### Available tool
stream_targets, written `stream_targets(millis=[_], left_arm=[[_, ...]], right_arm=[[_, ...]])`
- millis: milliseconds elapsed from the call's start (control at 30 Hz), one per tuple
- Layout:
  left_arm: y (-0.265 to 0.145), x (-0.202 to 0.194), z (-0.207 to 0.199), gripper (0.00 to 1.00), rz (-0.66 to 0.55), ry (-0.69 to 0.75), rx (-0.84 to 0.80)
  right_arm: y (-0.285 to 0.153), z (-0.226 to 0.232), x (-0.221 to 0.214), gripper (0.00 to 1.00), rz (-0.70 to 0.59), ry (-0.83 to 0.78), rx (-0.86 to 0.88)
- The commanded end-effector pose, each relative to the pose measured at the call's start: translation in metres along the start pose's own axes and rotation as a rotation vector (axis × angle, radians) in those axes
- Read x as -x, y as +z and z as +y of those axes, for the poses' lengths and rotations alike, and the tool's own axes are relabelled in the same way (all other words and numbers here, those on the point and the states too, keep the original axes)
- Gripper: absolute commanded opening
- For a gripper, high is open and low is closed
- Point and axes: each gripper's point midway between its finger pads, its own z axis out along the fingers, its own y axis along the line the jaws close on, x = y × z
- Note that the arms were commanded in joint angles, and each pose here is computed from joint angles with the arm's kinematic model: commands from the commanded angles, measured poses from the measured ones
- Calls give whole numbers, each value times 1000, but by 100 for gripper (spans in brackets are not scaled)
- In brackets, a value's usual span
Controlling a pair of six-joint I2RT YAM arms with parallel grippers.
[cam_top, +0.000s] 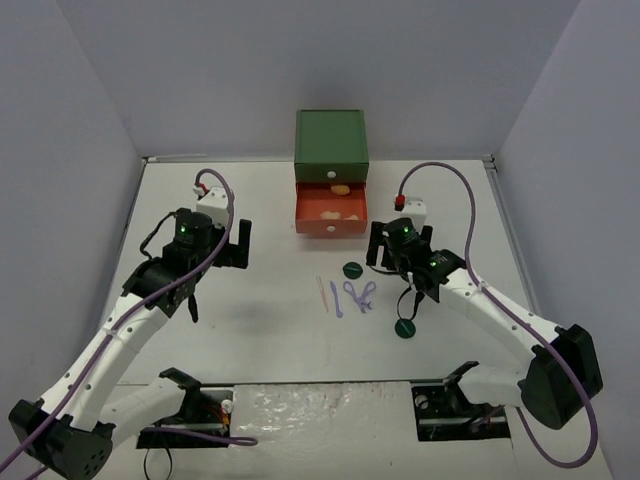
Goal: Organize the makeup
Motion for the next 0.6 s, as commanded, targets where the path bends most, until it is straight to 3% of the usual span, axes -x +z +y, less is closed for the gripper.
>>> stream_targets(millis=[0, 133, 567], left_arm=[[-3, 25, 2, 97, -74, -23, 5], [-2, 24, 0, 97, -70, -23, 1], [-4, 25, 0, 97, -73, -31, -6]], right_arm=[[-11, -28, -57, 80, 123, 112, -74], [-20, -39, -101, 80, 226, 161, -78], [-21, -64, -174, 74, 437, 210, -212]])
